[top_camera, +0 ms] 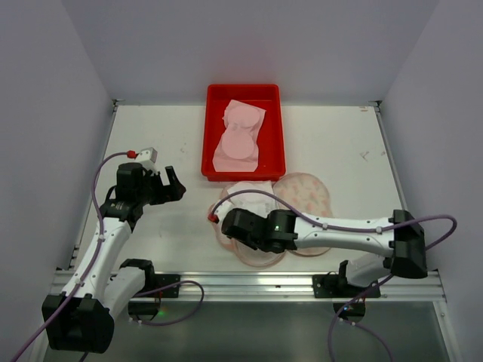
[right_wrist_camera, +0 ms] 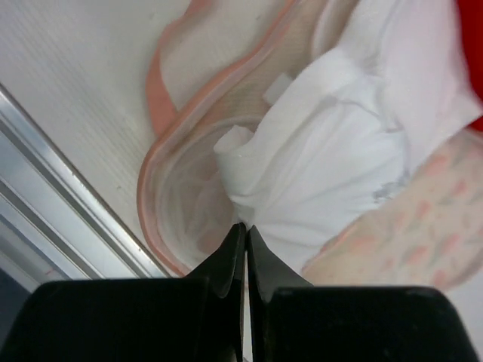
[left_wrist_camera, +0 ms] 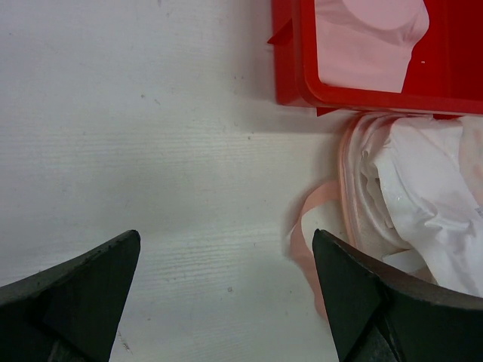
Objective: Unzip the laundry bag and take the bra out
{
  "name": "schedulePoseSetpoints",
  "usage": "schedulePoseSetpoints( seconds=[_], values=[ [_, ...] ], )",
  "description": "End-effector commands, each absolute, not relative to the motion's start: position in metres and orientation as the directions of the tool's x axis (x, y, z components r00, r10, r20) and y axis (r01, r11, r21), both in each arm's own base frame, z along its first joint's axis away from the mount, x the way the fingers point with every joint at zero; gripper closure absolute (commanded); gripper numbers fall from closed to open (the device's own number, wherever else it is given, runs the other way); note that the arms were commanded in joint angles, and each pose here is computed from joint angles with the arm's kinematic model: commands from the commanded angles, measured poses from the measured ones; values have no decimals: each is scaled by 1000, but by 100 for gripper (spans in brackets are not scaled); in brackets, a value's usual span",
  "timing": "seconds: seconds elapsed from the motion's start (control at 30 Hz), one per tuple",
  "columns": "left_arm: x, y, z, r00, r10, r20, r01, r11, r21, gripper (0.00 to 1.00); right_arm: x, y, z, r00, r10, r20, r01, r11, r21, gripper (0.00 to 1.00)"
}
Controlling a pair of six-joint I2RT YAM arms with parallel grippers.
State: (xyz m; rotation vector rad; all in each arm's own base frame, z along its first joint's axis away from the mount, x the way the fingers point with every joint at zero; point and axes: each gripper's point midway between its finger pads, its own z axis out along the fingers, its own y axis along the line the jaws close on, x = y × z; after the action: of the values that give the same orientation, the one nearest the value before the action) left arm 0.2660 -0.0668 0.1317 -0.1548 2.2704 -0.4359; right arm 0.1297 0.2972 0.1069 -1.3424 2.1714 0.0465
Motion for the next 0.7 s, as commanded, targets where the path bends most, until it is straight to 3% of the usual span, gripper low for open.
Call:
schedulePoseSetpoints(
  seconds=[0.0, 0.37, 0.47, 0.67],
  values=[
    [267, -67, 134, -659, -247, -711, 43, 931, -363, 0, 153, 282, 186, -291, -741, -605, -735, 578, -355, 100],
    [267, -68, 135, -659, -245, -711, 48, 930, -364, 0, 221, 251, 378, 15, -535, -845, -521, 717, -463, 100],
    [267, -67, 134, -659, -245, -711, 46, 930, -364, 0, 251, 238, 433, 127, -491, -862, -439, 752, -493, 100],
    [267, -68, 133, -664, -245, -706, 45, 930, -364, 0, 300, 210, 553, 373, -481, -793, -180, 801, -571, 100]
  ],
)
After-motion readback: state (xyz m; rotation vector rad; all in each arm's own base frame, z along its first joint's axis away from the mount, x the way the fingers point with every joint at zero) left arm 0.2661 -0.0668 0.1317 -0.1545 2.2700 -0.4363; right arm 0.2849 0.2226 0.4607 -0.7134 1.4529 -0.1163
